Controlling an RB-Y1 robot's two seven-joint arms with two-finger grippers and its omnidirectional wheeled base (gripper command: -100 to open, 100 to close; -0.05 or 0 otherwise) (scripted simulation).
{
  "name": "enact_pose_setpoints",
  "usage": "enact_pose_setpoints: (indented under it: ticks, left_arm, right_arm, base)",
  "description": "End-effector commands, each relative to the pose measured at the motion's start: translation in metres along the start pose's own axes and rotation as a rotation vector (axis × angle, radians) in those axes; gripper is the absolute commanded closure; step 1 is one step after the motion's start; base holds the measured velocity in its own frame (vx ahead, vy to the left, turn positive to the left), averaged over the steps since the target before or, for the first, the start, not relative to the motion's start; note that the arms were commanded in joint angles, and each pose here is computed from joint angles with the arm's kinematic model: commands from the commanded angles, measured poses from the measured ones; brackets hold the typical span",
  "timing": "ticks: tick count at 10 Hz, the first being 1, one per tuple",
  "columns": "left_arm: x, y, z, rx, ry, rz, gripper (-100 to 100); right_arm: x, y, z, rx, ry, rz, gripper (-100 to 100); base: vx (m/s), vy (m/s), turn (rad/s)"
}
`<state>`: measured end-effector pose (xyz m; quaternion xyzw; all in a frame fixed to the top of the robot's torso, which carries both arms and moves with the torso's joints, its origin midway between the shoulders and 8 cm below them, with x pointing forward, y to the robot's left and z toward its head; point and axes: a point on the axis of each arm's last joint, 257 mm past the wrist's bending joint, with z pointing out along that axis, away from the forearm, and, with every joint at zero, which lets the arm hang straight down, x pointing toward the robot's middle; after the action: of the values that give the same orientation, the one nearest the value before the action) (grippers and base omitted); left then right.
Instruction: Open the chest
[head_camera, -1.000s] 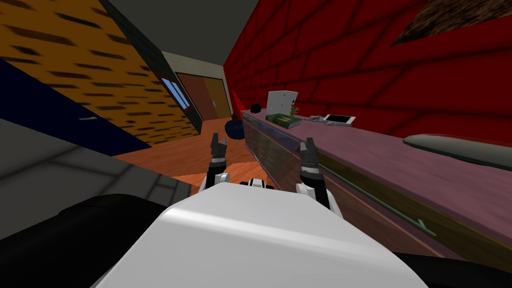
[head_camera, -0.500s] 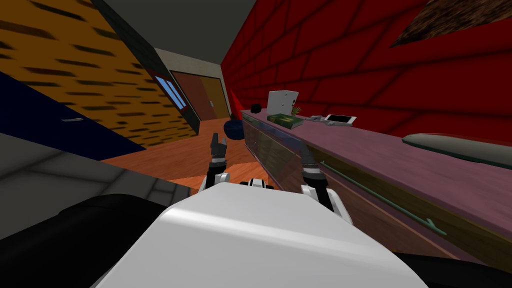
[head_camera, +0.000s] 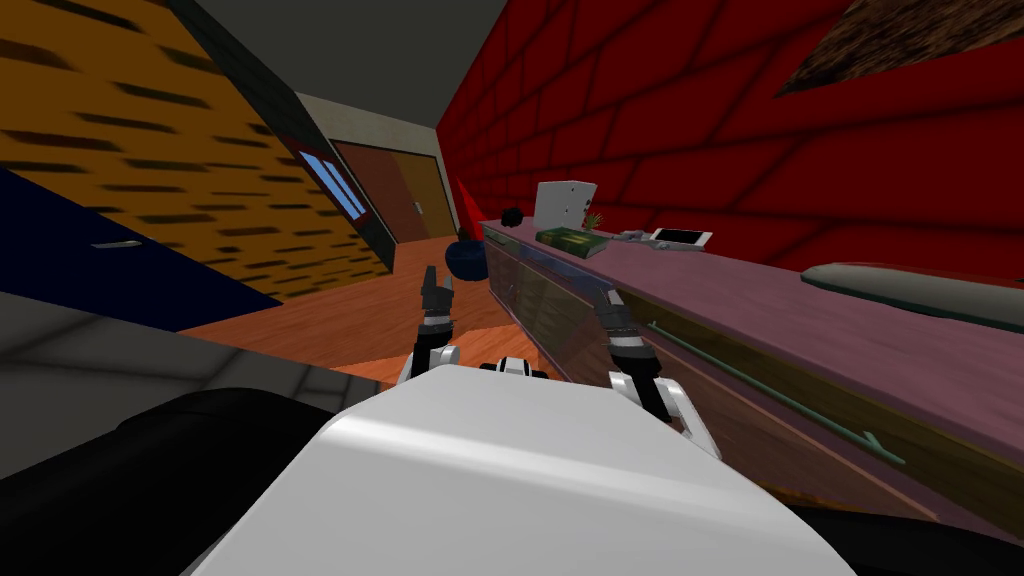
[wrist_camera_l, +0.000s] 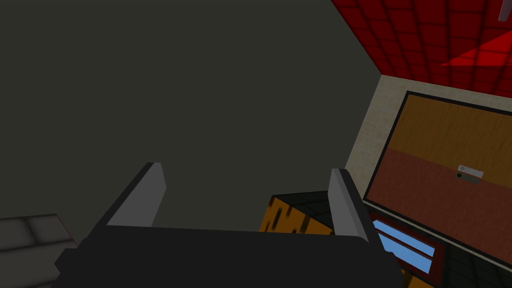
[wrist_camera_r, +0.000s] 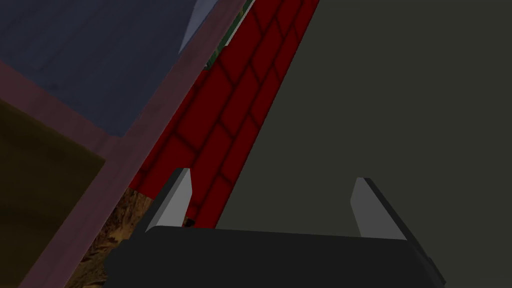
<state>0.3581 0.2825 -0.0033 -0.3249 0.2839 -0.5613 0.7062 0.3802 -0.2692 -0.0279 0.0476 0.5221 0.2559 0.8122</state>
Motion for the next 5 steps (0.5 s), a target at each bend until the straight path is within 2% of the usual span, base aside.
enact_pose_setpoints:
  ticks: [1,2,3,5]
  left_arm:
    - [0.0,0.0,0.0,0.0,0.0,0.0,0]
    - [0.0,0.0,0.0,0.0,0.0,0.0,0]
    - [0.0,0.0,0.0,0.0,0.0,0.0,0]
    - [0.0,0.0,0.0,0.0,0.0,0.0,0]
  right_arm:
    - [0.006,-0.013,-0.002,0.009,0.042,-0.154,-100]
    - [0.008,-0.021,-0.003,0.015,0.063,-0.229,-100]
    - [0.009,-0.021,-0.003,0.013,0.067,-0.244,-100]
    - [0.014,-0.038,-0.006,0.021,0.113,-0.408,-100]
  base:
    - [0.017,0.062,-0.038]
    - [0.018,0.088,-0.07]
    - [0.013,0.064,-0.028]
    - [0.016,0.069,-0.045]
